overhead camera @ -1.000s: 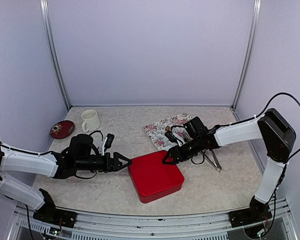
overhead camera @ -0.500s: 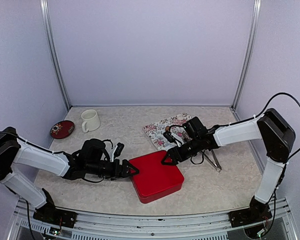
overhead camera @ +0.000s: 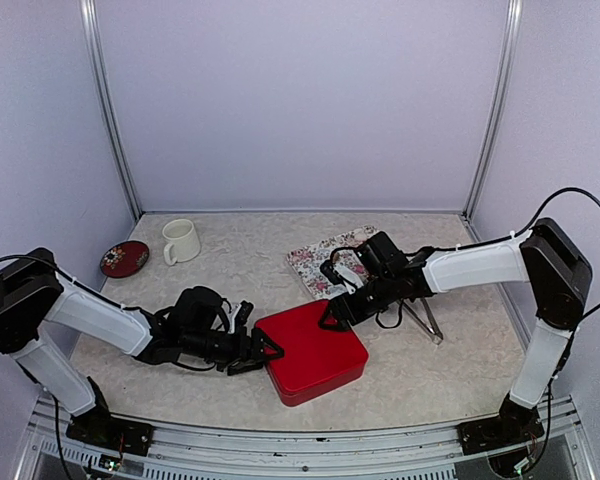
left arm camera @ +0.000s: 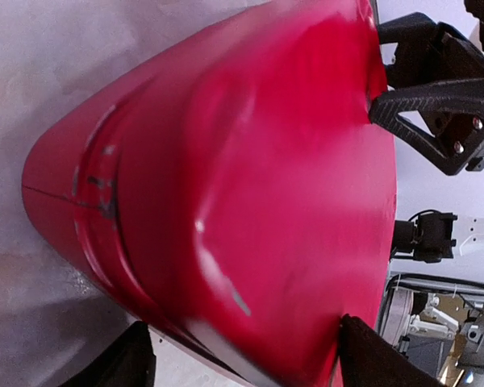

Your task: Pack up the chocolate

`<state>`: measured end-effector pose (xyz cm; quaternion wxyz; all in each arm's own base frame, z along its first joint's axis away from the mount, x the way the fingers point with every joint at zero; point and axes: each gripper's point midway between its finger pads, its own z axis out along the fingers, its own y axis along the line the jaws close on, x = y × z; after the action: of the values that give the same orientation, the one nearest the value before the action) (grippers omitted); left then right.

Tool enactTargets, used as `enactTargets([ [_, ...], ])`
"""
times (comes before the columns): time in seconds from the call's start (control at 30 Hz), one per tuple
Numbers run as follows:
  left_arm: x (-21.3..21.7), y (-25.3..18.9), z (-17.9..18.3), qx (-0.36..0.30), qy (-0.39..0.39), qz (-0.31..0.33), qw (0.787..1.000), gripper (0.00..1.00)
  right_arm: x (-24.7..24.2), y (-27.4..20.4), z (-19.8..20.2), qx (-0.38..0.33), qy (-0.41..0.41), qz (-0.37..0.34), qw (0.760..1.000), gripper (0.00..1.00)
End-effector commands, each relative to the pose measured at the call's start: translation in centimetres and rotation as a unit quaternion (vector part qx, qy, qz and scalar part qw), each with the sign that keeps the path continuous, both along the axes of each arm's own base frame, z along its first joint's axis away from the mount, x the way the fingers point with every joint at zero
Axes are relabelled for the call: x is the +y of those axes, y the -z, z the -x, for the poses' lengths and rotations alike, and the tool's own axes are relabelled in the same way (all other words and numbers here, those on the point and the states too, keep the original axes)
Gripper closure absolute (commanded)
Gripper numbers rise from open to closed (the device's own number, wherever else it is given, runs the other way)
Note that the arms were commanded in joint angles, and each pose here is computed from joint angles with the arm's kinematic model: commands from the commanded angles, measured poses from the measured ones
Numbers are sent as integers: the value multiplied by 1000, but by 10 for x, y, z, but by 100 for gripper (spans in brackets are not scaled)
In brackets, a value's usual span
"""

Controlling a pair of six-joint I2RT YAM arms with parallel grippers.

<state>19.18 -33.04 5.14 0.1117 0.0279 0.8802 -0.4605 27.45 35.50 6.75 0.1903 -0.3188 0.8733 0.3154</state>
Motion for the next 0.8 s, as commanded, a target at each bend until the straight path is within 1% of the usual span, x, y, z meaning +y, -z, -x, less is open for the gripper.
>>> enactTargets([
  [0.0,-6,-29,-38,-64,-45,9,997,14,24,9,40,11,-77,3,997,37],
  [0.1,2,-33,-52,-68,-64,-9,996,12,24,8,40,7,-79,7,997,36],
  [0.2,6,-34,-59,-62,-72,-1,995,16,27,4,41,3,-82,4,997,31],
  [0.33,-5,-38,-57,-56,-56,27,996,30,35,-6,45,-2,-94,-4,996,23],
  [0.6,-14,-34,-54,-54,-45,31,997,59,51,-6,57,2,-116,-7,993,22],
  [0.67,-14,-31,-55,-51,-47,26,997,64,52,-4,59,3,-120,-8,993,22],
  [0.77,-10,-21,-54,-39,-52,11,998,67,53,2,60,10,-125,-5,992,21],
])
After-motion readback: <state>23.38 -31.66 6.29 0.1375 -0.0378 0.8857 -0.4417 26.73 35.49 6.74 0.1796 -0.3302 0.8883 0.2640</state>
